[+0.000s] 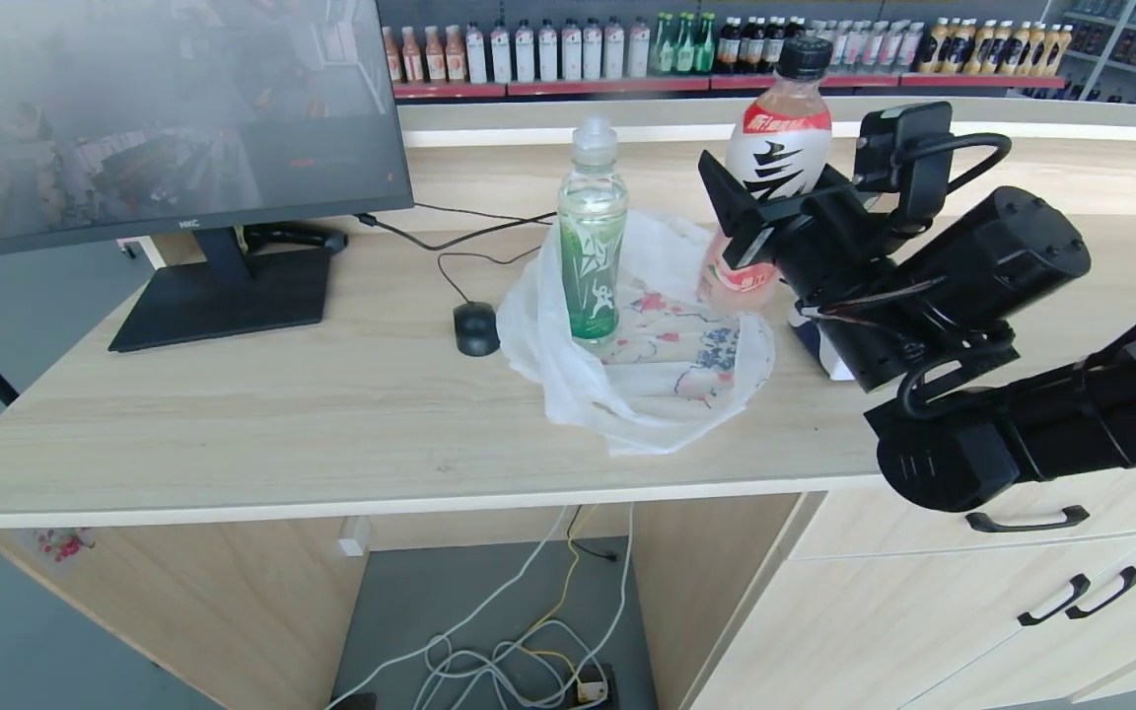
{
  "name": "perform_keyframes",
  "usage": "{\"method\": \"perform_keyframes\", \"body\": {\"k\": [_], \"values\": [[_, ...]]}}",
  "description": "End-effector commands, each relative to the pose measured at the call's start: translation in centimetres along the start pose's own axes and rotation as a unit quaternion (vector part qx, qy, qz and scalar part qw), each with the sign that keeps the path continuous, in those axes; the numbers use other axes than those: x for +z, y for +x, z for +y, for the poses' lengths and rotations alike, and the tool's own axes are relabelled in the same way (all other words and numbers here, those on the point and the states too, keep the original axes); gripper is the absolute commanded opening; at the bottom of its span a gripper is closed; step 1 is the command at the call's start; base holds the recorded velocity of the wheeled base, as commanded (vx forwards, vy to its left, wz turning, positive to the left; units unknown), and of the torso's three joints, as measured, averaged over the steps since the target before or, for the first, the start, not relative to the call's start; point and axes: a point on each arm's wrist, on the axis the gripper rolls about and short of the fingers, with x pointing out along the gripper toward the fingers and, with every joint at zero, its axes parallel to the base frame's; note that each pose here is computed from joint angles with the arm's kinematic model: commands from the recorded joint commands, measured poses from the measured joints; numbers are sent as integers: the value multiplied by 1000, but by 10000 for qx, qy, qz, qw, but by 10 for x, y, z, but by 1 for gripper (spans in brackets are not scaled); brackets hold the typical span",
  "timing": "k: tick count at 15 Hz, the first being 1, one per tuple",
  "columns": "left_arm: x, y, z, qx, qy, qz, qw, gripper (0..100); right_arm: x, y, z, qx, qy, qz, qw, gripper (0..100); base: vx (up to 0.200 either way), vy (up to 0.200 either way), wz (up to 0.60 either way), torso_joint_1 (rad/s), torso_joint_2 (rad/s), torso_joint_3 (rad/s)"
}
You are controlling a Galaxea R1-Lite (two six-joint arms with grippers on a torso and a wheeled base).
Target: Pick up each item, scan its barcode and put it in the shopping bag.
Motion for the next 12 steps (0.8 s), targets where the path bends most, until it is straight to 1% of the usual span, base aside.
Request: {"method": "perform_keyframes", "body": {"k": [1,3,5,7,10,12], "values": [[0,0,0,4,0,-3,10000,100,-23,6,12,102,55,122,9999,0,0,0,0,0,0,0],[0,0,0,4,0,-3,10000,100,-38,5,16,144,76,255,9995,0,0,0,0,0,0,0],[0,0,0,4,0,-3,10000,100,-46,11,18,134,84,202,9997,0,0,0,0,0,0,0],[0,0,0,4,0,-3,10000,100,-59,11,18,115,147,307,9994,0,0,0,0,0,0,0],[0,0,0,4,0,-3,10000,100,-64,11,18,108,131,339,9993,0,0,0,0,0,0,0],[0,0,0,4,0,-3,10000,100,-73,9,16,97,121,434,9989,0,0,0,0,0,0,0]]}}
